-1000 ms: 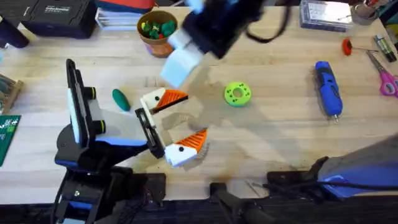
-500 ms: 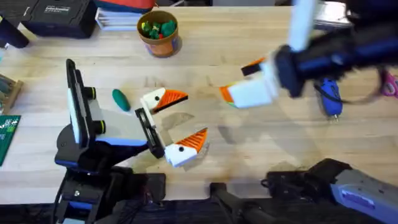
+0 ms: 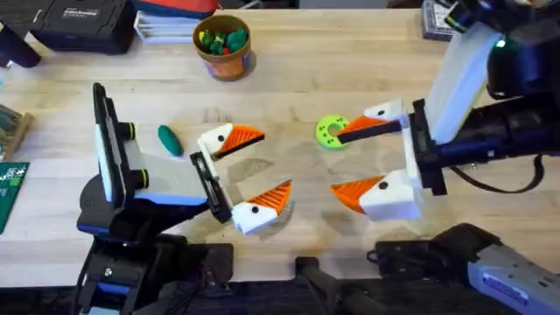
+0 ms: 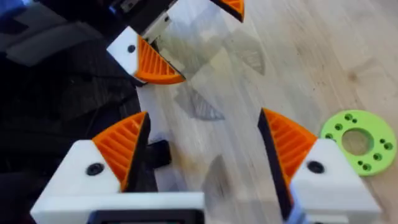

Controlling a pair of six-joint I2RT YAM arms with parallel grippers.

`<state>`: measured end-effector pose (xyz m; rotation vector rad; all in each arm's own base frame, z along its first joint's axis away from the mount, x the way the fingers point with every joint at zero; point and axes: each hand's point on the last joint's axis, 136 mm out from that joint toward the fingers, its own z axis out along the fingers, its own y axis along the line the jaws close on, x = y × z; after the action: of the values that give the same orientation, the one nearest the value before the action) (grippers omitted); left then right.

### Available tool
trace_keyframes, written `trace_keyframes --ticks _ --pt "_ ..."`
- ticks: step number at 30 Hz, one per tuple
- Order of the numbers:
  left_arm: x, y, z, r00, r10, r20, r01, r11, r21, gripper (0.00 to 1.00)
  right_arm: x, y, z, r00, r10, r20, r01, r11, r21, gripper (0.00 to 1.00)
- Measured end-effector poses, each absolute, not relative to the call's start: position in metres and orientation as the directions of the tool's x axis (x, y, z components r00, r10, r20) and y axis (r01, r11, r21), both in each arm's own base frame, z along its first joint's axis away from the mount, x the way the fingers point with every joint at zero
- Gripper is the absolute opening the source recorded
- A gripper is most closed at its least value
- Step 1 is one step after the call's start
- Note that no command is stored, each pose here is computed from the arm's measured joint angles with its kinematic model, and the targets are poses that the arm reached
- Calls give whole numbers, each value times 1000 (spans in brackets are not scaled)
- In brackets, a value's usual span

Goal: Pick up the gripper from the table and insert it into the empty holder that is missing its gripper. Then pick up a screw, insert it into the mounting hole, and use the screwdriver to tighten it. Finally, clean up the table by picking up the vegetable and placing it into the bucket.

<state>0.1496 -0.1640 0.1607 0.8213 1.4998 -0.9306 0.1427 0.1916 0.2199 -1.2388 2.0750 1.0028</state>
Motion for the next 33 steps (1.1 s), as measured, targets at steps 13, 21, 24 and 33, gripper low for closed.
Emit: trace_keyframes --ticks 13,21,24,33 --pt "150 -164 161 -124 0 -992 889 444 -112 841 142 193 221 -381 -524 -761 -923 264 281 993" --pt "150 -164 161 -119 2 -993 890 444 -106 6 142 193 221 -378 -525 -762 -924 262 278 993" --pt "150 -164 161 -119 2 -993 890 444 -105 6 142 193 221 -378 -525 -762 -924 262 278 994" --pt "150 -164 161 -119 2 -993 890 445 -105 5 178 183 209 -527 -478 -703 -832 458 312 994"
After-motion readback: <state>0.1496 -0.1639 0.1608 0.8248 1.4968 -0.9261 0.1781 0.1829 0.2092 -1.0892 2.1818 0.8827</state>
